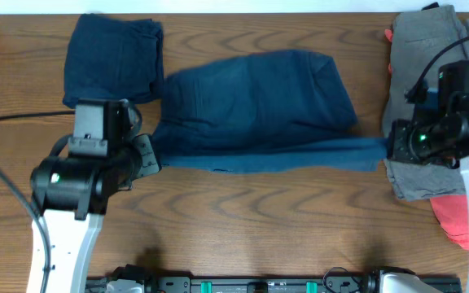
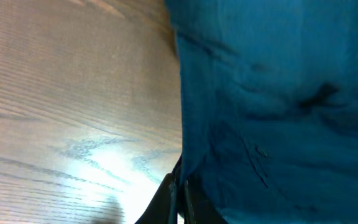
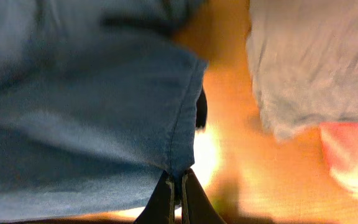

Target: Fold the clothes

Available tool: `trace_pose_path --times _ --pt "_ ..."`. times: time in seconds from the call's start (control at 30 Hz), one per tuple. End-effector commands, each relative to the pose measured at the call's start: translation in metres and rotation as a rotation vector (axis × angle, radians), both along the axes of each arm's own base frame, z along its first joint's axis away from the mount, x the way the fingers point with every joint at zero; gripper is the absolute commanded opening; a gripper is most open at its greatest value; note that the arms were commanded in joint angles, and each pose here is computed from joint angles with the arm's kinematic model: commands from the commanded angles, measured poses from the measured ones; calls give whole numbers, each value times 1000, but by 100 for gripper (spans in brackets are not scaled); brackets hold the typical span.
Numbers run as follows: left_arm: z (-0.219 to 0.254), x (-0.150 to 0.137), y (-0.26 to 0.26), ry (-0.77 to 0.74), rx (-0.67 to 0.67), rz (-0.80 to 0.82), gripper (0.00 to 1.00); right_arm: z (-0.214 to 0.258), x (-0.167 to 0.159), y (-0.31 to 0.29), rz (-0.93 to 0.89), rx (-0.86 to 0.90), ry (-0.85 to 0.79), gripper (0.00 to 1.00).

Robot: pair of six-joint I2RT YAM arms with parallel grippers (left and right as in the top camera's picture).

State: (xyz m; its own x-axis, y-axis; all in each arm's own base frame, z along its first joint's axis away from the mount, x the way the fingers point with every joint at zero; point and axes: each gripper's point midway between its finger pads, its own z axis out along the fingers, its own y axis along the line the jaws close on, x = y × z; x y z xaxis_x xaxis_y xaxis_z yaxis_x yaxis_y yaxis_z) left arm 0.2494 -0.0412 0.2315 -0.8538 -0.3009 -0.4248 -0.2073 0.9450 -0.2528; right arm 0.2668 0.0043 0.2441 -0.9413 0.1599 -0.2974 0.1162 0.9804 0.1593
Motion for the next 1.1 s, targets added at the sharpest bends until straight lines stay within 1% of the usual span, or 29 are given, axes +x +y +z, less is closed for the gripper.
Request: trace_pose_path --times 0.0,0.13,0.27,0.43,0.57,0.77,1.07 --pt "14 0 2 -48 -9 24 6 10 15 -6 11 -27 -70 1" --pt "9 10 3 -41 3 31 6 -1 40 -5 17 -15 -81 1" --pt "-3 31 5 -23 29 44 6 -24 64 -5 25 -11 -40 1" --pt "-21 73 1 -37 31 47 6 -62 94 -1 43 -4 15 1" --pt "-34 109 7 -81 74 77 6 -89 122 2 56 3 16 1" --pt "-57 152 15 -122 135 121 6 -120 163 12 93 7 -41 1" --pt "-82 214 9 -237 117 131 6 -155 225 36 146 1 -184 1"
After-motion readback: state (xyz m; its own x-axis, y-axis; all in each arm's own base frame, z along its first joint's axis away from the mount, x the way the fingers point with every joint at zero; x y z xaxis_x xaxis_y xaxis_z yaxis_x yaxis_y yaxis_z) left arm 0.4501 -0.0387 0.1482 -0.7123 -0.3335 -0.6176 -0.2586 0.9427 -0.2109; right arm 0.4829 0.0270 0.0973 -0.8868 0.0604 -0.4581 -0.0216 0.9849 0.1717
